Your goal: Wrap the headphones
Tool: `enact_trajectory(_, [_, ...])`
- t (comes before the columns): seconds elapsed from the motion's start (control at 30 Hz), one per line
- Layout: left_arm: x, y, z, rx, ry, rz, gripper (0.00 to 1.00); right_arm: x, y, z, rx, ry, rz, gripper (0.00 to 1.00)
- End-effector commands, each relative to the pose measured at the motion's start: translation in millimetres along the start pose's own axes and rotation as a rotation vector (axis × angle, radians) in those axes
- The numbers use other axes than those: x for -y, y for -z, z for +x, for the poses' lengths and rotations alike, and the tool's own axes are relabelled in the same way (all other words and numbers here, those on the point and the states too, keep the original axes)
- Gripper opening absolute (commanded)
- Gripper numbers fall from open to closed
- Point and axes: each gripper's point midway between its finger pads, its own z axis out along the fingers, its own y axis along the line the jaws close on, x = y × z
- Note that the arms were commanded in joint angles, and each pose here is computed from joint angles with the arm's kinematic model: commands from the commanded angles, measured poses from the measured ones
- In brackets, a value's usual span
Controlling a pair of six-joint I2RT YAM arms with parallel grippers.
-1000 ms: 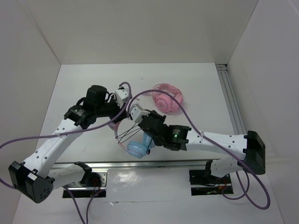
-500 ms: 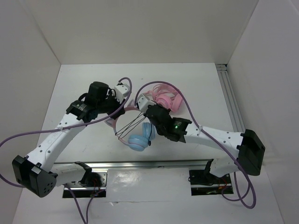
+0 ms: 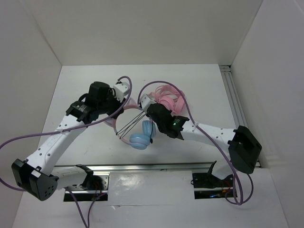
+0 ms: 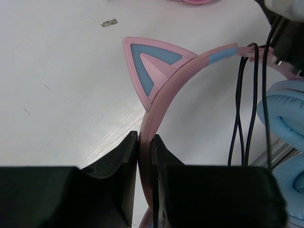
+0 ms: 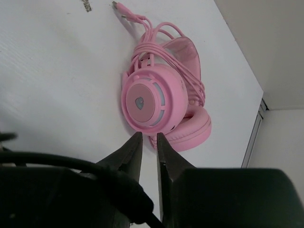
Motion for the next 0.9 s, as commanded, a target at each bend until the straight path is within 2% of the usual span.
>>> enact_trajectory(0.0, [-16.4, 20.8, -36.5, 0.114, 0.065, -0.093, 0.0, 6.7, -3.5, -6.9, 0.024, -0.067, 0.02, 0.26])
enact_trajectory(0.2, [-7.3, 25.1, -48.5, 0.157, 0.077, -0.016, 0.0, 3.5, -5.8, -18.4, 0.057, -0.101, -0.041, 0.32])
enact_trajectory(0.33, [-11.5, 17.4, -41.4, 0.12, 0.087, -0.031, 0.0, 5.6, -2.3, -24.8, 0.085, -0.129, -0.067, 0.33])
enact_trajectory(0.5, [-3.6, 9.1, -36.2, 0.101, 0.096, 0.032, 0.0, 0.3, -11.1, -8.2, 0.04, -0.133, -0.107, 0.47])
enact_trajectory(0.73, [-24.4, 7.6, -35.9, 0.1, 0.157, -0.029, 0.0, 0.9, -14.6, -8.4, 0.029, -0.166, -0.124, 0.51])
enact_trajectory(0.8, [-35.6, 9.3, -39.9, 0.125, 0.189, -0.056, 0.0, 3.4, -12.5, -8.3, 0.032, -0.171, -0.136, 0.59])
enact_trajectory(0.87, [-35.7, 7.5, -43.0, 0.14, 0.213, -0.026, 0.0, 1.5, -11.6, -3.8, 0.014, -0.169, -0.142, 0.61])
